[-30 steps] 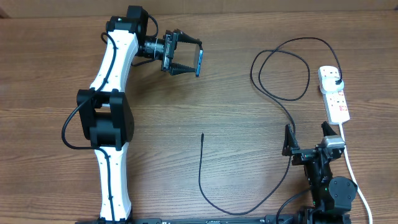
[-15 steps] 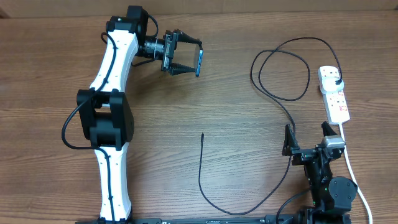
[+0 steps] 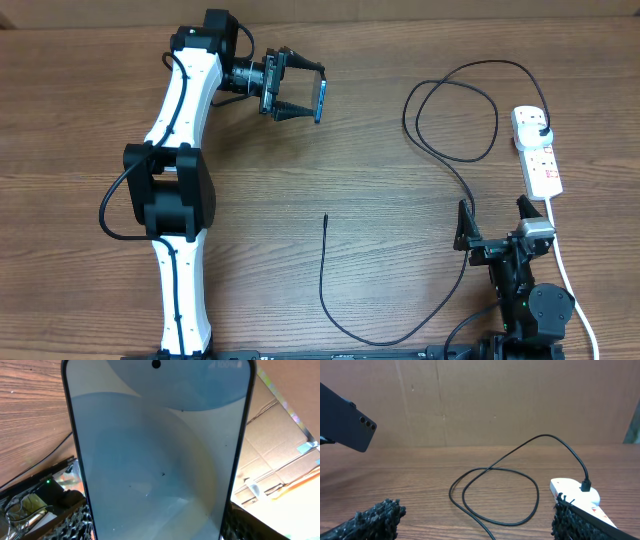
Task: Plug charger to phone and switch on socket
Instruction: 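Hold the phone upright in the left gripper above the table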
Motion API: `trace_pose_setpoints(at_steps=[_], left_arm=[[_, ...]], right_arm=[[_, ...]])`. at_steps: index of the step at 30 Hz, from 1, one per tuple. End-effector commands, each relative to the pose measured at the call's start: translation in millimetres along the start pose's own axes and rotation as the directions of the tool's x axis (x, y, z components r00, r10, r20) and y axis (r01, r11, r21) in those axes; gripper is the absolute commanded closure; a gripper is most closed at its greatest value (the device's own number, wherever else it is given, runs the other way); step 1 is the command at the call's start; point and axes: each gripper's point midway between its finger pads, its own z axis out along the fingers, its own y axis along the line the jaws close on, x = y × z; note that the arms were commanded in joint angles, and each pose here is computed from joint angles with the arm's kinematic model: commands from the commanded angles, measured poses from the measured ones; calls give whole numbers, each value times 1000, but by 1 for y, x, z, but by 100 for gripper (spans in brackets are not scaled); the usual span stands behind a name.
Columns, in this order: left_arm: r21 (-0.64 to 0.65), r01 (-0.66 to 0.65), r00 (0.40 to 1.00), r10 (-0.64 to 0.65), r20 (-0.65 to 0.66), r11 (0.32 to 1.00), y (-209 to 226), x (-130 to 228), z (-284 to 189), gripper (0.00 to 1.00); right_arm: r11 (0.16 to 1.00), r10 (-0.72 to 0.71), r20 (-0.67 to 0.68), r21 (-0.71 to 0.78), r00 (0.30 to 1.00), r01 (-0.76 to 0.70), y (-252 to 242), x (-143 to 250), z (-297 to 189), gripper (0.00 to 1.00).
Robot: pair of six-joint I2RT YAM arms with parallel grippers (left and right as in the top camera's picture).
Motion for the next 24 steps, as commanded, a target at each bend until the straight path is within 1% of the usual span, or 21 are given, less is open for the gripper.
trace_pose_setpoints(at_steps=[1,9,24], left_arm=[[36,-21,999,23,-43,999,-14,13,1,96],[34,-44,998,45,-40,998,-13,12,1,96],[18,-44,999,45,-20,999,-10,9,1,96]], right_arm=[[1000,1,3,-11,1000,-1,2,2,0,0],[1000,1,3,-10,1000,-1,2,2,0,0],[1000,1,3,-10,1000,-1,2,2,0,0]])
